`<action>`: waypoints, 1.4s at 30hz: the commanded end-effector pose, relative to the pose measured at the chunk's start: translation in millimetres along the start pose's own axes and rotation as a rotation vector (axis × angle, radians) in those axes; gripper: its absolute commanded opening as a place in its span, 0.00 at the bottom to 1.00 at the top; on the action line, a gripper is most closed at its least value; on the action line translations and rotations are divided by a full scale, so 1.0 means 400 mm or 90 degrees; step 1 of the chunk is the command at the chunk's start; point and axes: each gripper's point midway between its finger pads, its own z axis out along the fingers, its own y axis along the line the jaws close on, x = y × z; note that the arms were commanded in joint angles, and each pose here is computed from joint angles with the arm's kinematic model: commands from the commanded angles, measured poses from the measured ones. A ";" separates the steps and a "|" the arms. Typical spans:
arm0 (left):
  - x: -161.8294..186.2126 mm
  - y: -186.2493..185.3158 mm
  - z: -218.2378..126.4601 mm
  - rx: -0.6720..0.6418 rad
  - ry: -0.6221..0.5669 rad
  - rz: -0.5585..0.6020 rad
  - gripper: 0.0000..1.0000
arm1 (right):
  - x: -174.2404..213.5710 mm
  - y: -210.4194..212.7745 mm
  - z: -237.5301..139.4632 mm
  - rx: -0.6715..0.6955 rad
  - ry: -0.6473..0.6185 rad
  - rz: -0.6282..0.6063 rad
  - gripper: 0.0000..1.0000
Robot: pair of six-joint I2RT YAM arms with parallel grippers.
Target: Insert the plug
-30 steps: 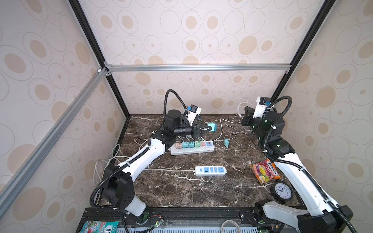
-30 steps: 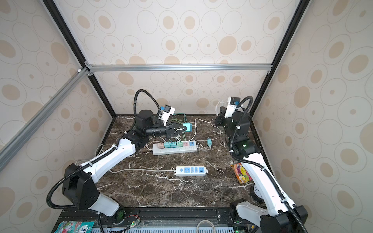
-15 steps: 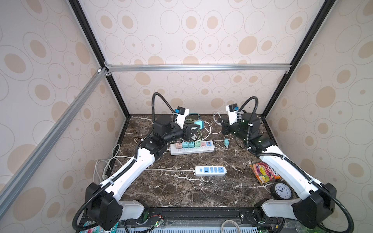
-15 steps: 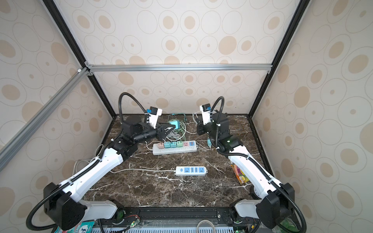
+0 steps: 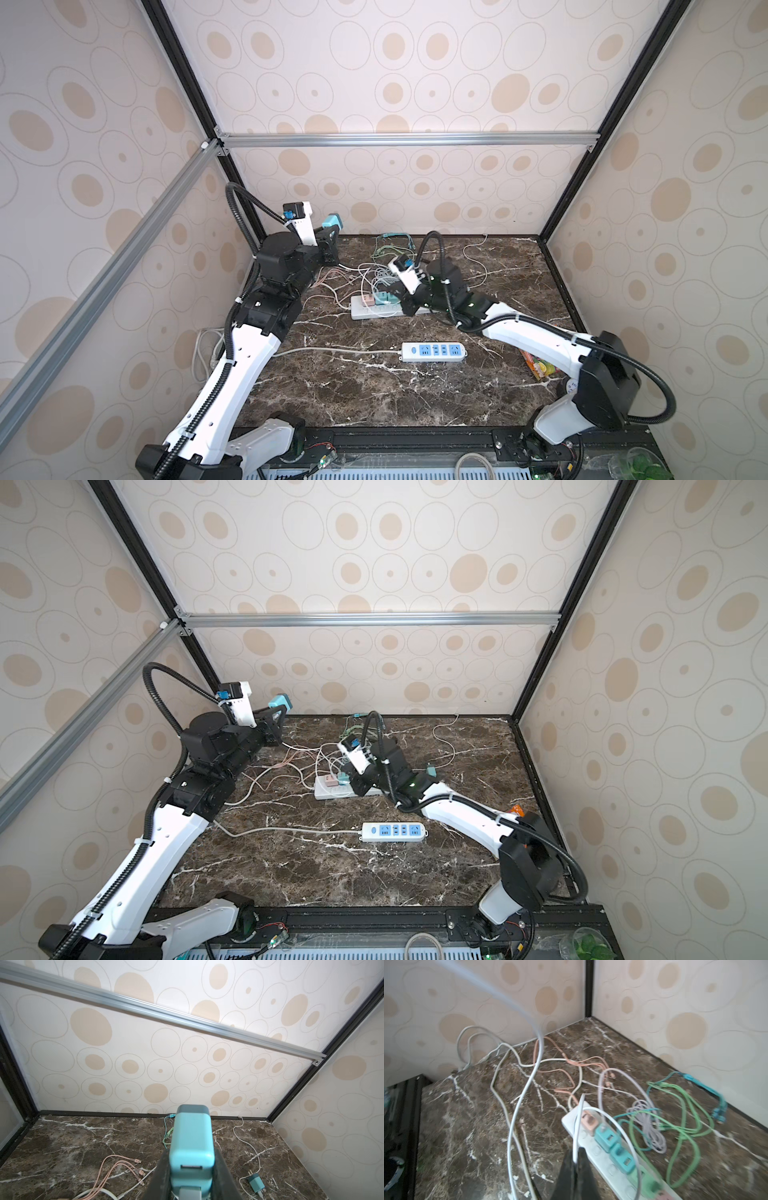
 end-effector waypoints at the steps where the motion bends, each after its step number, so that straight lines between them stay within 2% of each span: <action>1: -0.142 -0.013 -0.056 0.008 -0.091 -0.009 0.00 | -0.006 0.094 0.071 -0.061 -0.009 -0.053 0.00; 4: -0.165 0.005 -0.063 -0.018 -0.109 -0.015 0.00 | 0.039 0.161 0.154 -0.093 0.018 -0.082 0.00; 8: -0.169 0.067 -0.066 -0.099 -0.125 -0.013 0.00 | 0.097 0.241 0.251 -0.152 0.039 -0.098 0.00; 11: -0.171 0.125 -0.076 -0.182 -0.137 0.003 0.00 | 0.132 0.280 0.305 -0.189 0.051 -0.087 0.00; 13: -0.165 0.157 -0.084 -0.229 -0.141 0.022 0.00 | 0.144 0.289 0.329 -0.204 0.062 -0.056 0.04; 16: -0.122 0.205 -0.088 -0.293 -0.123 0.047 0.00 | 0.152 0.292 0.347 -0.207 0.065 -0.020 0.23; 18: -0.078 0.222 -0.082 -0.304 -0.101 0.061 0.00 | 0.153 0.275 0.347 -0.182 0.063 -0.011 0.39; 19: -0.056 0.229 -0.078 -0.307 -0.089 0.066 0.00 | 0.154 0.264 0.344 -0.168 0.066 -0.015 0.43; 24: 0.039 0.272 -0.070 -0.346 -0.022 0.103 0.00 | 0.177 0.195 0.303 -0.080 0.093 -0.058 0.57; 27: 0.078 0.299 -0.077 -0.376 0.003 0.116 0.00 | 0.186 0.145 0.268 -0.047 0.106 -0.050 0.64; 28: 0.089 0.309 -0.081 -0.388 0.008 0.119 0.00 | 0.181 0.129 0.251 -0.038 0.105 -0.041 0.70; 32: 0.122 0.343 -0.096 -0.435 0.033 0.123 0.00 | 0.153 0.089 0.176 -0.007 0.083 -0.026 0.86; 33: 0.132 0.343 -0.092 -0.430 0.043 0.126 0.00 | 0.140 0.081 0.156 0.005 0.075 -0.023 0.91; 34: 0.148 0.337 -0.082 -0.414 0.057 0.133 0.00 | 0.131 0.074 0.133 0.016 0.069 -0.019 0.99; 36: 0.184 0.310 -0.052 -0.352 0.092 0.154 0.00 | 0.109 0.053 0.089 0.046 0.050 -0.010 0.99; 40: 0.292 0.203 0.015 -0.159 0.195 0.186 0.00 | 0.070 0.001 -0.010 0.099 -0.005 0.023 0.99; 42: 0.351 0.162 0.031 -0.101 0.245 0.209 0.00 | 0.056 -0.032 -0.060 0.127 -0.030 0.049 0.99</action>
